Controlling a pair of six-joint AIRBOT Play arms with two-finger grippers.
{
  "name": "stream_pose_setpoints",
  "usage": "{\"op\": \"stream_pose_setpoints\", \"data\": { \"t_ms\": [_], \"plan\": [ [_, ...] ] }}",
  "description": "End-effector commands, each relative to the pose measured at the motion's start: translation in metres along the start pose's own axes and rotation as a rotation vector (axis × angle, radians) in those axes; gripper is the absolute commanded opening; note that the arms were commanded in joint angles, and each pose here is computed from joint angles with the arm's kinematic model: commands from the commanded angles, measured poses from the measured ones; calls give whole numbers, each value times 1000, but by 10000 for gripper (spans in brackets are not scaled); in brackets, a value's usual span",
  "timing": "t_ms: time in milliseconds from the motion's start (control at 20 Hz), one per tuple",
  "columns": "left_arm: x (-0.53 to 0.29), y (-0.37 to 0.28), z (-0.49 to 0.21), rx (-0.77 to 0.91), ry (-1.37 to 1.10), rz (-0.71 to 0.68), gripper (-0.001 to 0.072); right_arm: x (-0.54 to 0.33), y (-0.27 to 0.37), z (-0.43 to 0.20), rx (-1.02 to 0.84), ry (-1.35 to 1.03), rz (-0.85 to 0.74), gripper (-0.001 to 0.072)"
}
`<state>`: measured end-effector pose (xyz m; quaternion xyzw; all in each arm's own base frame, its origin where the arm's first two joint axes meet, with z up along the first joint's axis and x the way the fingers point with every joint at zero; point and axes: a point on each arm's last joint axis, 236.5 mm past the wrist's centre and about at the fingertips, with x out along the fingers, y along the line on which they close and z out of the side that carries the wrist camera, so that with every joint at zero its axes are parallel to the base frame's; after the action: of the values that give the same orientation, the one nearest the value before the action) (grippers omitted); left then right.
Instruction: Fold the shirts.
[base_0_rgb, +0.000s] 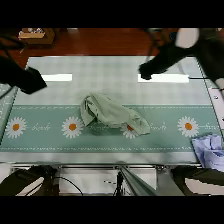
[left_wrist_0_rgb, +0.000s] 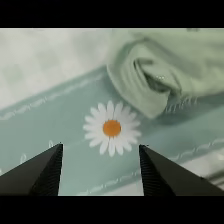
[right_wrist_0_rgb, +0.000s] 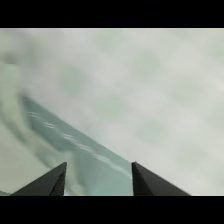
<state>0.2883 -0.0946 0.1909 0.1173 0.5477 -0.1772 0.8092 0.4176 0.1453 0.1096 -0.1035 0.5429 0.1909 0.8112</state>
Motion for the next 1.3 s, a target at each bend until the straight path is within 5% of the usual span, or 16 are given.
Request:
{"op": "stream_pose_setpoints", "data": {
  "t_ms": [0, 150, 400, 1100, 1200, 1250],
  "plan": [
    [68, -4, -44, -9, 184, -39, 630, -26, -100, -48, 247, 37, -72, 484],
    [128, -28, -84, -82, 268, -169, 690, -12, -119, -94, 433, 62, 60, 485],
    [180, -85, -86, -137, 140, -469, 691, 27, -97, -142, 597, 61, 306, 485],
    [269, -96, -80, -32, 113, -402, 691, 37, -57, -134, 614, 26, 489, 485],
    [278, -96, -79, -36, 117, -394, 608, 36, -57, -133, 614, 25, 490, 485],
    [280, -96, -79, -53, 123, -392, 421, 36, -56, -134, 614, 27, 492, 485]
  ]
}}
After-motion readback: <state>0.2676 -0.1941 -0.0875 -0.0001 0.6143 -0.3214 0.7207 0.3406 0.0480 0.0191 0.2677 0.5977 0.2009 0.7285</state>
